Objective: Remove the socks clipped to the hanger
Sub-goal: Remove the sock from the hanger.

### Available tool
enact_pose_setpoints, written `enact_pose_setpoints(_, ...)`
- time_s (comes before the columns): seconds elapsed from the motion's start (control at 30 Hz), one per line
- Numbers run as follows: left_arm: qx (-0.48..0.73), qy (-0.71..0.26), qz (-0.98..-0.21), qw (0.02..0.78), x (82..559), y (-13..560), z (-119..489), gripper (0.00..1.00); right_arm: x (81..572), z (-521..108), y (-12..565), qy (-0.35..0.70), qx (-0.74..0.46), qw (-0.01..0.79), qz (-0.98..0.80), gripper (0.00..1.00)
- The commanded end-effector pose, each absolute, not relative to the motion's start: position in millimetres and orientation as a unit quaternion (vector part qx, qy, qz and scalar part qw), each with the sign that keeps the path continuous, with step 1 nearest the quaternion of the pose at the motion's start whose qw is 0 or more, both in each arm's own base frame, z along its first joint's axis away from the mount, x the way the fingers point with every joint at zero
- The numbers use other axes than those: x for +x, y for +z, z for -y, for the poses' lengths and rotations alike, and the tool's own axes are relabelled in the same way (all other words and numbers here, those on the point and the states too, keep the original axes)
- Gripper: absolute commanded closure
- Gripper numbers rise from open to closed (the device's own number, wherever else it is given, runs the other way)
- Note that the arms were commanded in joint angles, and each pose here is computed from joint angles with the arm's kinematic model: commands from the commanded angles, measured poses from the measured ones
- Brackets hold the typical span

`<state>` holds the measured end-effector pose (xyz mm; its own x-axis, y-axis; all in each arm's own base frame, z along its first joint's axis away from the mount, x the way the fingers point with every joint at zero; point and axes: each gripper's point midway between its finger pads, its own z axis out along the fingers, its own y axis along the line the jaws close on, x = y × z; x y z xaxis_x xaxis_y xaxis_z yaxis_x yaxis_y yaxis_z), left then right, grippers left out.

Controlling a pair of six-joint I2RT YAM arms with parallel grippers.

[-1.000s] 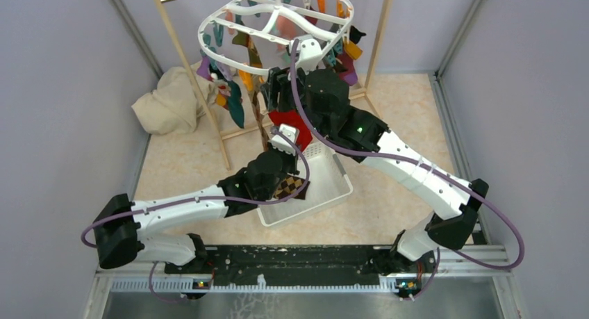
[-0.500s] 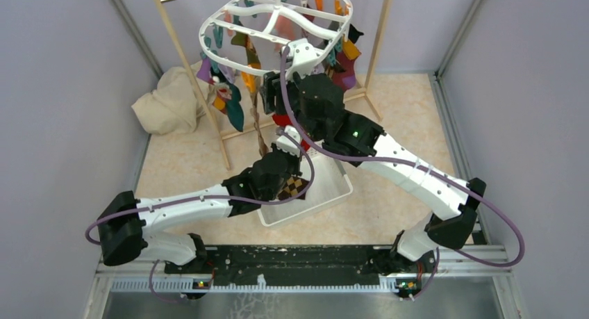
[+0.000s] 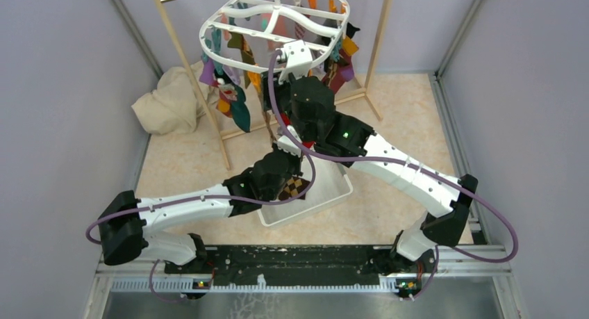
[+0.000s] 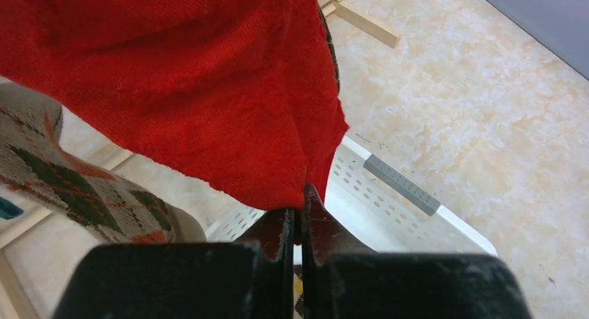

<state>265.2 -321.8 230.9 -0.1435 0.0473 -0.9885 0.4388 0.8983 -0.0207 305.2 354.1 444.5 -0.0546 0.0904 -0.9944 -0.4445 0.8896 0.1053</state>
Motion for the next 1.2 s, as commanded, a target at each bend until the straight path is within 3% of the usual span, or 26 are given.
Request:
enact_pose_setpoints(0.0, 0.161, -0.157, -0.734, 0.641, 264.4, 242.6, 324.9, 1.0, 305.3, -346.1, 471.3, 0.205, -0.093, 0.704, -0.674, 0.45)
enact_pose_setpoints(0.23, 0.16, -0.157, -0.735, 0.64, 263.4, 240.1, 323.8, 1.0, 306.1, -338.8, 476.8, 0.199, -0.081, 0.714, -0.666, 0.53)
enact_pose_setpoints(0.47, 0.159, -0.159, -0.735, 0.64, 262.8, 240.4, 323.3, 1.0, 305.5, -337.0, 477.9, 0.2, -0.08, 0.717, -0.663, 0.75)
enact_pose_setpoints(0.77, 0.159, -0.161, -0.735, 0.639, 260.9, 240.3, 322.0, 1.0, 304.4, -335.9, 479.1, 0.202, -0.081, 0.718, -0.661, 0.96)
enact_pose_setpoints(1.07, 0.162, -0.174, -0.734, 0.636, 256.2, 244.1, 322.8, 1.0, 302.9, -334.0, 475.4, 0.203, -0.08, 0.716, -0.663, 0.98)
enact_pose_setpoints(1.17, 0.165, -0.181, -0.735, 0.632, 253.4, 244.9, 323.4, 1.0, 301.3, -332.2, 473.3, 0.205, -0.079, 0.713, -0.665, 0.84)
